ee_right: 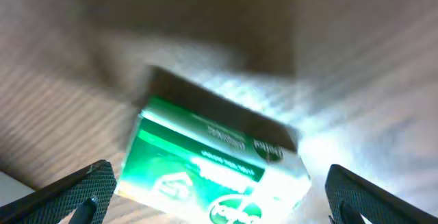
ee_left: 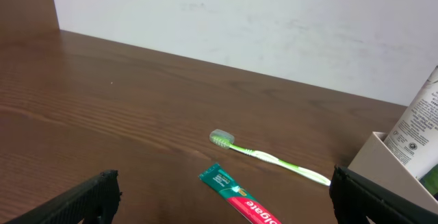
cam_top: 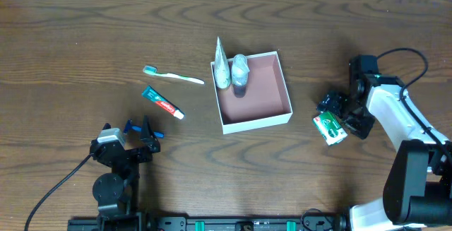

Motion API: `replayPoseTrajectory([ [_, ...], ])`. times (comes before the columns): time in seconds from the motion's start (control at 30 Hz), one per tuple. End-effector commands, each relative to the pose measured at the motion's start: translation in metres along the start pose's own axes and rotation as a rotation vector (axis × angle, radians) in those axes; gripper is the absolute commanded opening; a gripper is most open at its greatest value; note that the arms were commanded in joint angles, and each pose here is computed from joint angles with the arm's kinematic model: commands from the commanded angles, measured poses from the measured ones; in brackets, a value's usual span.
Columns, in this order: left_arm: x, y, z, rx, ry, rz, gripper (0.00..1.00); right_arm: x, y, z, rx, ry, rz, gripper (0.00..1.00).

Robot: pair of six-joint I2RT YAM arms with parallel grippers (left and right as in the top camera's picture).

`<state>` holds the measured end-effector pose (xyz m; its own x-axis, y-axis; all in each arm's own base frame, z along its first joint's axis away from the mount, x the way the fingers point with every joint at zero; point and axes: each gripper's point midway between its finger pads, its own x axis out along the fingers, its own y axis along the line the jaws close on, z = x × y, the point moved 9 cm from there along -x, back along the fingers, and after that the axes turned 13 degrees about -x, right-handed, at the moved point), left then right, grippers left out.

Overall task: Pack container
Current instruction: 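Grasp the green soap bar with the right gripper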

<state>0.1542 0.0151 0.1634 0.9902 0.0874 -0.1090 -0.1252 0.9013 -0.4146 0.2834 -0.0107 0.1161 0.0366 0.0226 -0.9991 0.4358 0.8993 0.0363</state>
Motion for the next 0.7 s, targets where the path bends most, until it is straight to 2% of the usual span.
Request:
replayPoseTrajectory([
  [0.0, 0.002, 0.004, -0.011, -0.007, 0.042, 0.003, 0.98, 0.005, -0.006, -0.006, 0.116, 0.028, -0.032, 0.99],
  [0.33, 0.002, 0.004, -0.011, -0.007, 0.042, 0.003, 0.98, 0.014, -0.004, -0.019, 0.145, 0.072, -0.017, 0.99],
  [0.67, 0.002, 0.004, -0.011, -0.007, 0.042, 0.003, 0.98, 0.037, 0.007, -0.027, 0.162, 0.020, 0.038, 0.99],
])
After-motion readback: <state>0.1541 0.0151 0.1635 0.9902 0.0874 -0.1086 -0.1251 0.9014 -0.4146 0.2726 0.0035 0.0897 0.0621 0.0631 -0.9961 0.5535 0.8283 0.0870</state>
